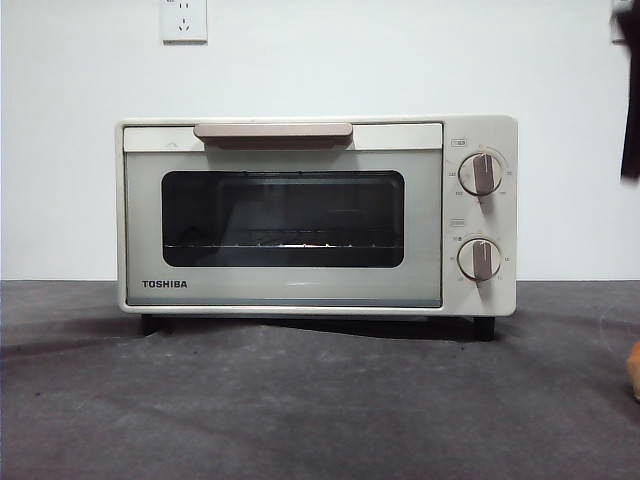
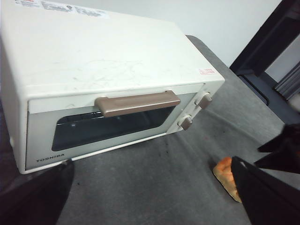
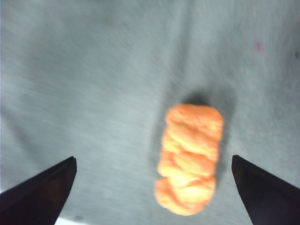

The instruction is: The left arm flap open the oven, the right arm pick bread and place it into oven, the left arm flap close the oven

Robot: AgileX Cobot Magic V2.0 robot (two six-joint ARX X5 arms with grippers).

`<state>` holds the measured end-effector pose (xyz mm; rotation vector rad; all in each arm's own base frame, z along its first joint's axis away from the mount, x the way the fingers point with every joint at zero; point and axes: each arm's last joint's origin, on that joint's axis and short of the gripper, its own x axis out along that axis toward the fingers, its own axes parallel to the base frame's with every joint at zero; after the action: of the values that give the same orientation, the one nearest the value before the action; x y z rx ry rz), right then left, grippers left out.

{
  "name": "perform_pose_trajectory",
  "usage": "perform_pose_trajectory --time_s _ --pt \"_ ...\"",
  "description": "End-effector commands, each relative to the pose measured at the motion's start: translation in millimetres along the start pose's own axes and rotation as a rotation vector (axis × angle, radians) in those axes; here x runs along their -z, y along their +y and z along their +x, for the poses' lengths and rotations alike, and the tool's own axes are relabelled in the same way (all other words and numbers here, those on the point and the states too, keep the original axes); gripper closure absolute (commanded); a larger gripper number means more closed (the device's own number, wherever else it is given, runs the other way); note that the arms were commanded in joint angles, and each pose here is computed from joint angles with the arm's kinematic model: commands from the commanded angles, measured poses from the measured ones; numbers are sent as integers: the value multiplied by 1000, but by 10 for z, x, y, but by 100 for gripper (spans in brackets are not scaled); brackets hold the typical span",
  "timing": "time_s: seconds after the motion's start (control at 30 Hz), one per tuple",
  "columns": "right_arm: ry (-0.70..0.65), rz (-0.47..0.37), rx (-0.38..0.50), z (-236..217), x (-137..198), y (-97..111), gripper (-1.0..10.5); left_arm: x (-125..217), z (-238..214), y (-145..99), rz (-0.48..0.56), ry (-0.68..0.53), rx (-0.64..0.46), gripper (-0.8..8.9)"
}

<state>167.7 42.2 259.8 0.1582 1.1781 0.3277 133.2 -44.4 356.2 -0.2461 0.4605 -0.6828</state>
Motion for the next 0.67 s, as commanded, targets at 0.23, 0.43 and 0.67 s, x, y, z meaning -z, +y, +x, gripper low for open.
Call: perform_pose_trajectory --time_s 0.23,0.43,0.67 --pt "164 -17 76 478 -111 -39 416 -29 -13 -19 4 5 3 281" --pt "222 5 89 768 -121 -111 416 -11 -13 -15 -4 21 -1 282" --pt "296 22 115 999 -133 -171 463 -11 -13 -15 -2 21 -1 281"
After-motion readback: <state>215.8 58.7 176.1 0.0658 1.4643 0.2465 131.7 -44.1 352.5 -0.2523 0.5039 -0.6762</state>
